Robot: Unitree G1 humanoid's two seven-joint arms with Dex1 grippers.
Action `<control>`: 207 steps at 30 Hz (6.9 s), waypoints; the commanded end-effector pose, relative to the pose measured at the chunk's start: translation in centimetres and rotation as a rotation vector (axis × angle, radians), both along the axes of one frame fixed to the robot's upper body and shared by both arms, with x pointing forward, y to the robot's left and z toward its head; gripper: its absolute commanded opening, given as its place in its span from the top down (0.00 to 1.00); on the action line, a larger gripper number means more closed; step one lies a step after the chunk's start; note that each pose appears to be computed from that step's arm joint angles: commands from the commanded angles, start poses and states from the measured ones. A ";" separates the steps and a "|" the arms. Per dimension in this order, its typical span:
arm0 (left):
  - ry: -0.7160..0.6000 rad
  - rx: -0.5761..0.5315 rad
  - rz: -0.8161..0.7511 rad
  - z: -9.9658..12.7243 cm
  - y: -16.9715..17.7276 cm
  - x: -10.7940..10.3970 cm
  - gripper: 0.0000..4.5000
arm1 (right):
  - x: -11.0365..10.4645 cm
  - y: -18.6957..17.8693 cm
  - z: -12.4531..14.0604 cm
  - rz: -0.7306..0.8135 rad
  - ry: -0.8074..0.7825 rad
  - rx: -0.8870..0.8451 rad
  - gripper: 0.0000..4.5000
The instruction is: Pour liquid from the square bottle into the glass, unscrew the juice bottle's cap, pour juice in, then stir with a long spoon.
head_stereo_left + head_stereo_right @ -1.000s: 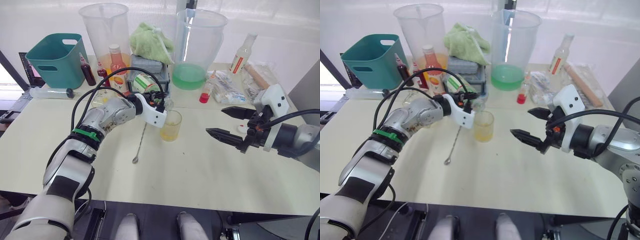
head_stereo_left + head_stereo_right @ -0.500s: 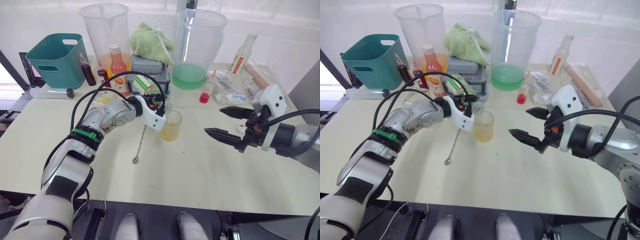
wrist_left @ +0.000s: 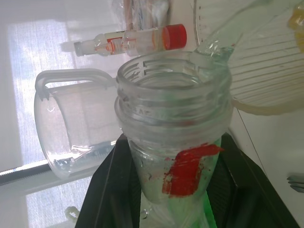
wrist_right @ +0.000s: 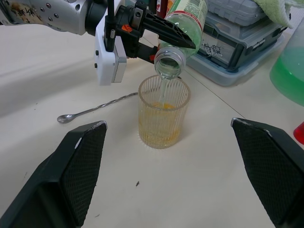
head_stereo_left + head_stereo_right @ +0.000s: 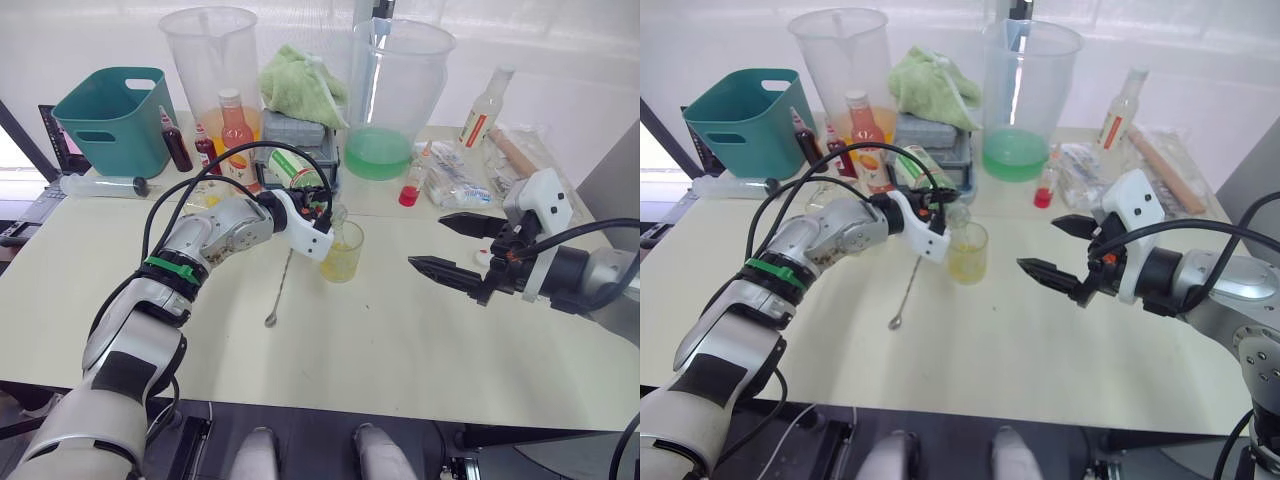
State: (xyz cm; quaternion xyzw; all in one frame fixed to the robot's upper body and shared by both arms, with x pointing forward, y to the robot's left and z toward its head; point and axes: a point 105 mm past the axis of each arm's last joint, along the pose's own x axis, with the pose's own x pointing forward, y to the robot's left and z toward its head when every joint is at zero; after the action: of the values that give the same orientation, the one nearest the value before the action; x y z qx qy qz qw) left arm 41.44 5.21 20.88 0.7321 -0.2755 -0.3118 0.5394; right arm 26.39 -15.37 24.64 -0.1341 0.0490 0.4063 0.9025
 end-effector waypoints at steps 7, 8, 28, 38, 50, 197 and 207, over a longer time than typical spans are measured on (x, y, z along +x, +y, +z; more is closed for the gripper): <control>-0.087 -0.034 -0.017 2.7 -0.4 -0.1 0.69 | -0.2 0.0 1.1 0.004 -0.061 -0.007 0.01; -0.080 -0.037 -0.015 2.7 -0.4 -0.1 0.69 | -0.1 0.0 1.1 0.004 -0.061 -0.007 0.01; 0.214 -0.483 -0.010 6.1 -0.3 -1.1 0.69 | 0.7 0.5 1.1 0.050 -0.049 -0.007 0.01; 0.463 -0.933 -0.002 10.1 1.8 -1.9 0.69 | 1.8 1.0 1.5 0.121 -0.056 -0.022 0.01; 0.840 -1.392 0.076 11.5 6.5 -4.4 0.69 | 3.9 2.1 2.5 0.235 -0.062 -0.011 0.01; 1.163 -1.292 0.658 -7.9 8.9 -9.1 0.00 | -4.6 0.1 -7.0 0.056 0.218 0.114 0.00; 1.153 -1.298 0.830 -11.3 7.5 -7.3 0.00 | -4.9 2.2 -5.0 0.113 0.131 0.149 0.00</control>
State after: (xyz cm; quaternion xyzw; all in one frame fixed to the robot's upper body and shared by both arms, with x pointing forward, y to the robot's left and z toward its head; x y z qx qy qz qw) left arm 33.92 12.73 10.08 0.0586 0.1879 -0.2032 0.9592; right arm 21.93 -13.82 18.61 -0.0273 0.0946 0.4558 0.8846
